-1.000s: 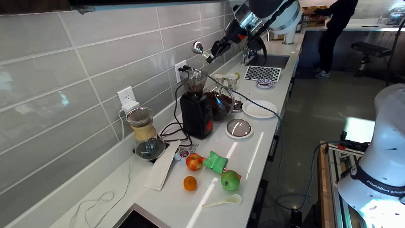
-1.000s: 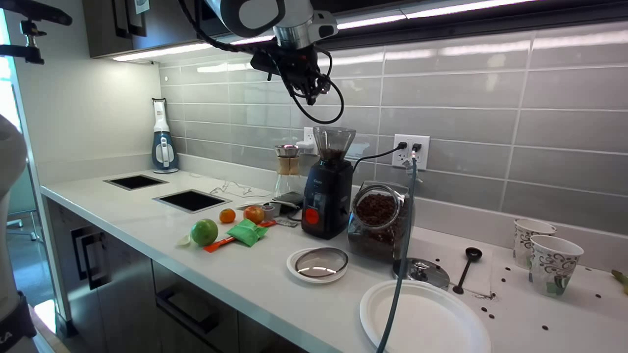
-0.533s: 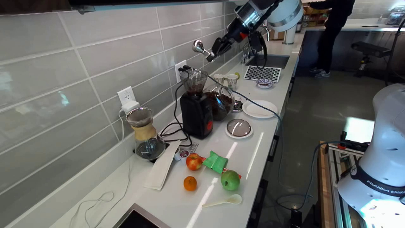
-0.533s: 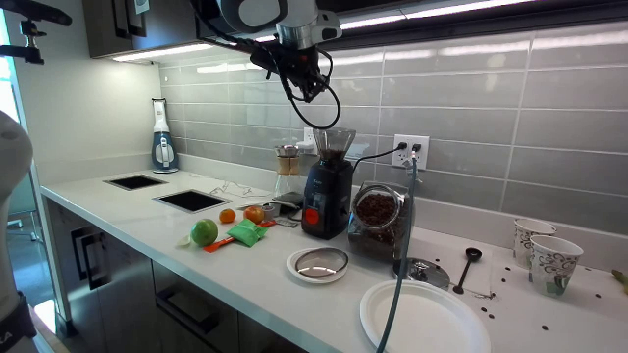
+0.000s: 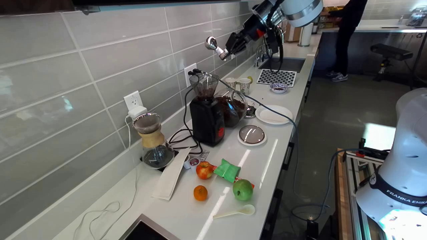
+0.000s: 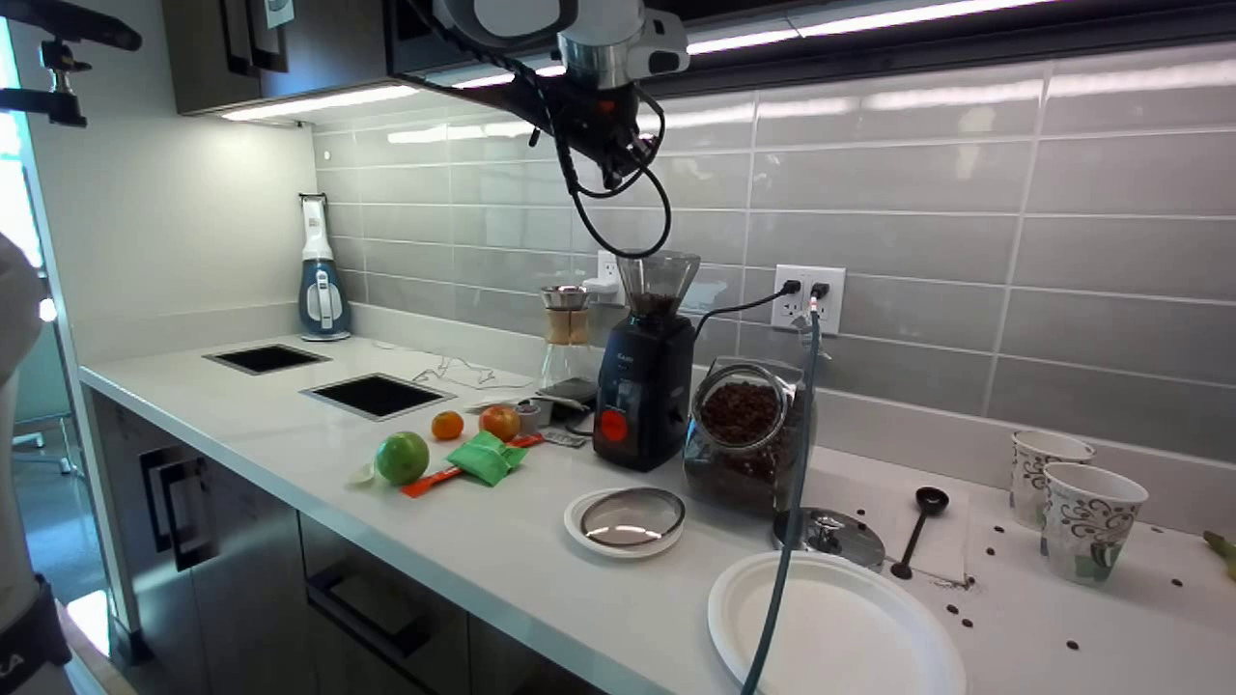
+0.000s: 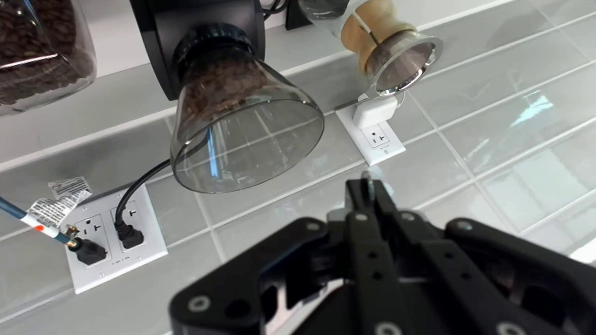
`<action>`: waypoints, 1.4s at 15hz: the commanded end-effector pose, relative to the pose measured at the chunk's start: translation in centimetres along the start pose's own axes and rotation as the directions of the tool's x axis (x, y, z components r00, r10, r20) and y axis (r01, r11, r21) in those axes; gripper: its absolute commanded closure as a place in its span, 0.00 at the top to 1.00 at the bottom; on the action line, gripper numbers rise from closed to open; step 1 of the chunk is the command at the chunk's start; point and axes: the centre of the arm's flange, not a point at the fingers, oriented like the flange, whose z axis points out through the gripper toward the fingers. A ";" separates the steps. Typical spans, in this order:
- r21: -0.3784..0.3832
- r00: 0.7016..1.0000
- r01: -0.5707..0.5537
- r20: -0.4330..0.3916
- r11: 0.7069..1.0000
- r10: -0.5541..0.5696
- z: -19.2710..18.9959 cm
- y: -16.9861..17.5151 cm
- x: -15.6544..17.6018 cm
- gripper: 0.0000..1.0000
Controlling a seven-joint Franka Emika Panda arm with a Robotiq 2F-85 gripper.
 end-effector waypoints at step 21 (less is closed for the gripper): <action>-0.069 0.983 -0.039 0.177 0.997 0.051 2.3 -0.3 -1.7 0.01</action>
